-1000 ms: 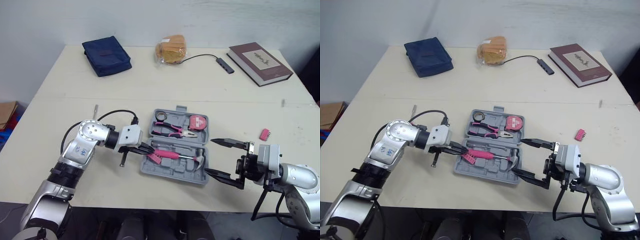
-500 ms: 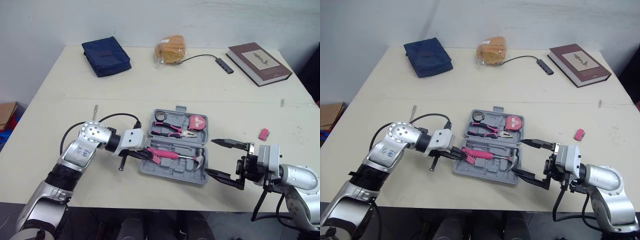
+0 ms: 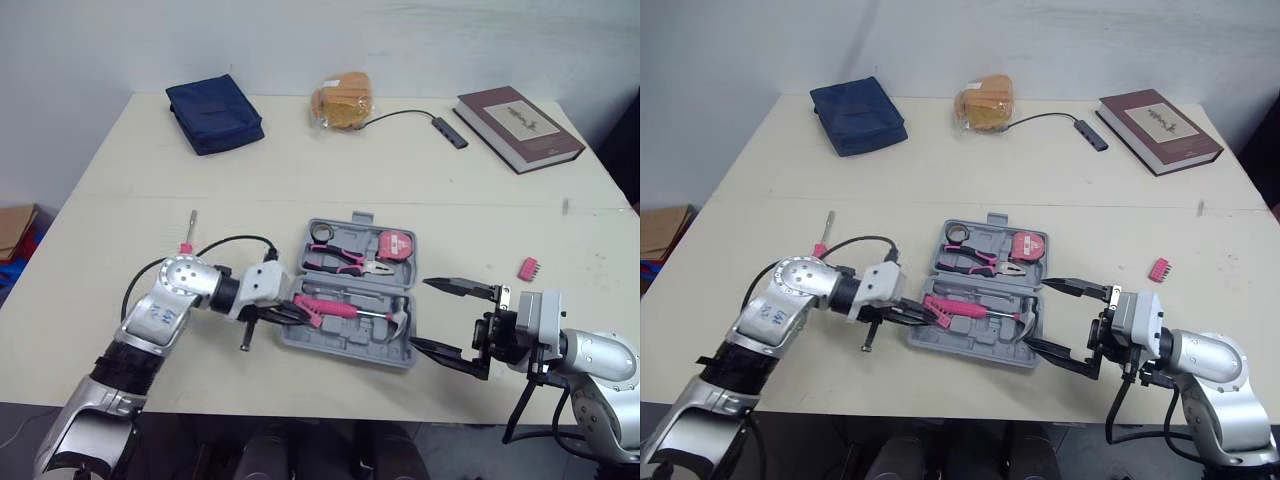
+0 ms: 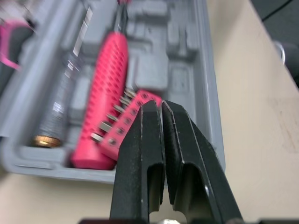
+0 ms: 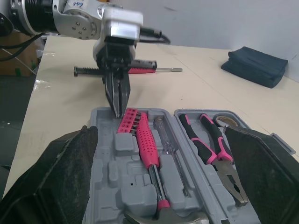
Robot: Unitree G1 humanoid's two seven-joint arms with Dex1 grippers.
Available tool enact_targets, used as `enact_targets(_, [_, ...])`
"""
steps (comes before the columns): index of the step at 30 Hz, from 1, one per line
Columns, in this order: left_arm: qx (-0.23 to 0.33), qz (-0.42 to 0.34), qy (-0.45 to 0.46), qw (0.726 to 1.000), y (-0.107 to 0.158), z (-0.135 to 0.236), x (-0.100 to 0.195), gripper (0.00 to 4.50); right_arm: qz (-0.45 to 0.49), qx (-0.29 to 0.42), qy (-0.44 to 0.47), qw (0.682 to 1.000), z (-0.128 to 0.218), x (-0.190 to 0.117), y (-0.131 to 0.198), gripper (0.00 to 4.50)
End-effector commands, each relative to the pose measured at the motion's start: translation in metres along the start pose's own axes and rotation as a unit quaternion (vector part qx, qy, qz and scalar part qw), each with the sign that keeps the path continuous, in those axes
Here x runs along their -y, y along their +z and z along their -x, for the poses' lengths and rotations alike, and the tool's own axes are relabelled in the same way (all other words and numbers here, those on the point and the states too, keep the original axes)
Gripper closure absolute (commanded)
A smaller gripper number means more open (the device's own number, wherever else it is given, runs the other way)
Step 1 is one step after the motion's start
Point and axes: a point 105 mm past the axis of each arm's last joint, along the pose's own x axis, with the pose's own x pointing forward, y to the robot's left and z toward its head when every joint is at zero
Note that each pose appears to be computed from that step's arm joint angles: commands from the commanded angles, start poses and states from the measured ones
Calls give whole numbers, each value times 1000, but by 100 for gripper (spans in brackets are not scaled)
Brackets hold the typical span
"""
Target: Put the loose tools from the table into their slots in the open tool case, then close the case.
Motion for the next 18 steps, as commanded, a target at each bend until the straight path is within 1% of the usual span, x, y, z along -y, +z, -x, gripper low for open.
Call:
enact_targets(1, [25, -42, 26, 998, 16, 13, -13, 441, 19, 8, -12, 1000, 4, 4, 6, 0])
enact_targets(2, [17, -45, 32, 998, 14, 13, -17, 441, 19, 9, -12, 1000, 4, 4, 6, 0])
enact_targets(5, [15, -49, 44, 998, 13, 13, -24, 441, 19, 9, -12, 1000, 3, 4, 5, 0])
enact_targets(8, [-12, -55, 45, 997, 4, 7, -29, 441, 20, 10, -12, 1000, 3, 4, 5, 0])
enact_targets(13, [-27, -52, 35, 998, -5, 0, -29, 441, 21, 10, -13, 1000, 3, 4, 5, 0])
enact_targets(16, [-54, -39, 34, 997, -16, -4, -28, 441, 21, 9, -14, 1000, 3, 3, 4, 0])
enact_targets(18, [-53, -43, 22, 997, -17, -7, -23, 441, 21, 10, -15, 1000, 4, 3, 5, 0])
